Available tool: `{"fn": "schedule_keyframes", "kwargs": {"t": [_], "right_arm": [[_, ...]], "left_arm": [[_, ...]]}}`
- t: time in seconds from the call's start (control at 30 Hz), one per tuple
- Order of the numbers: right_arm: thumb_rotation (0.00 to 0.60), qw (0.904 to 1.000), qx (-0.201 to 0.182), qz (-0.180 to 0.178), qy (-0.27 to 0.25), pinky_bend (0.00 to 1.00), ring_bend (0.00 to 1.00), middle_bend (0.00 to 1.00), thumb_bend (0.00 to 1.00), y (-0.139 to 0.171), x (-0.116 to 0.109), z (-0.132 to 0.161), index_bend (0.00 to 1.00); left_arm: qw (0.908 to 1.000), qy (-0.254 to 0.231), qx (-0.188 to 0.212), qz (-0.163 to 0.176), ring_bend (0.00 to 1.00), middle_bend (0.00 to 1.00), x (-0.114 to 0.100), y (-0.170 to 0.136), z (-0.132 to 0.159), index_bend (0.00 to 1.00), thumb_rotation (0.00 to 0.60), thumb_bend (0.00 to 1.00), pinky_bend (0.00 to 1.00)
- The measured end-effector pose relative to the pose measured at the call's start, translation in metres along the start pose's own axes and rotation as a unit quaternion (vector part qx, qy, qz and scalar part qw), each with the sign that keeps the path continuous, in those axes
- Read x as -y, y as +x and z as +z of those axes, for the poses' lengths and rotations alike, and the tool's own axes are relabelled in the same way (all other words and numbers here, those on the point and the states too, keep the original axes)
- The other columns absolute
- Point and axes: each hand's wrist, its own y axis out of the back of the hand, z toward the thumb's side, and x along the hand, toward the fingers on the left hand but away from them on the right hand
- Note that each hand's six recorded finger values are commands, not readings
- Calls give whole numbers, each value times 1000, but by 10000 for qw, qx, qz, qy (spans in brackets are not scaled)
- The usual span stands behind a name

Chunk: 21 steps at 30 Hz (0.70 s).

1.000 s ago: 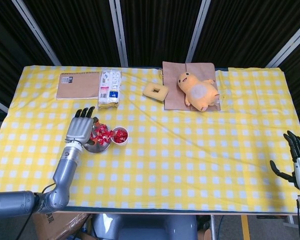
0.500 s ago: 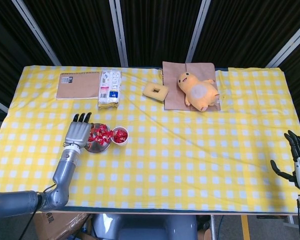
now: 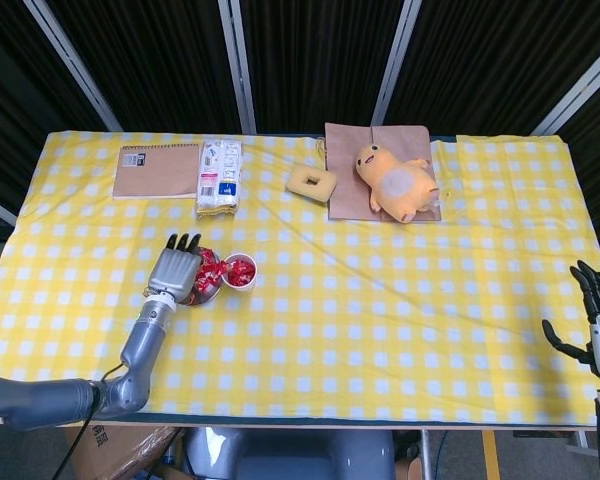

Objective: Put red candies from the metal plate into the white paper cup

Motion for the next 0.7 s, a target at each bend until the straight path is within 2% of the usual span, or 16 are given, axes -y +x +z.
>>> {"fn": "schedule_keyframes", "kwargs": {"t": [0.33, 0.7], "right_arm": [[600, 10000, -18, 5, -8, 0, 0, 0, 409, 0, 0, 1, 0], [600, 10000, -16, 1, -2, 0, 0, 0, 410, 1, 0, 1, 0]], "left_arm": [[9999, 112, -40, -69, 0, 0, 1, 2, 0, 427, 600, 260, 16], [9999, -84, 58, 107, 0, 0, -3, 3, 9, 443, 600, 260, 16]]}}
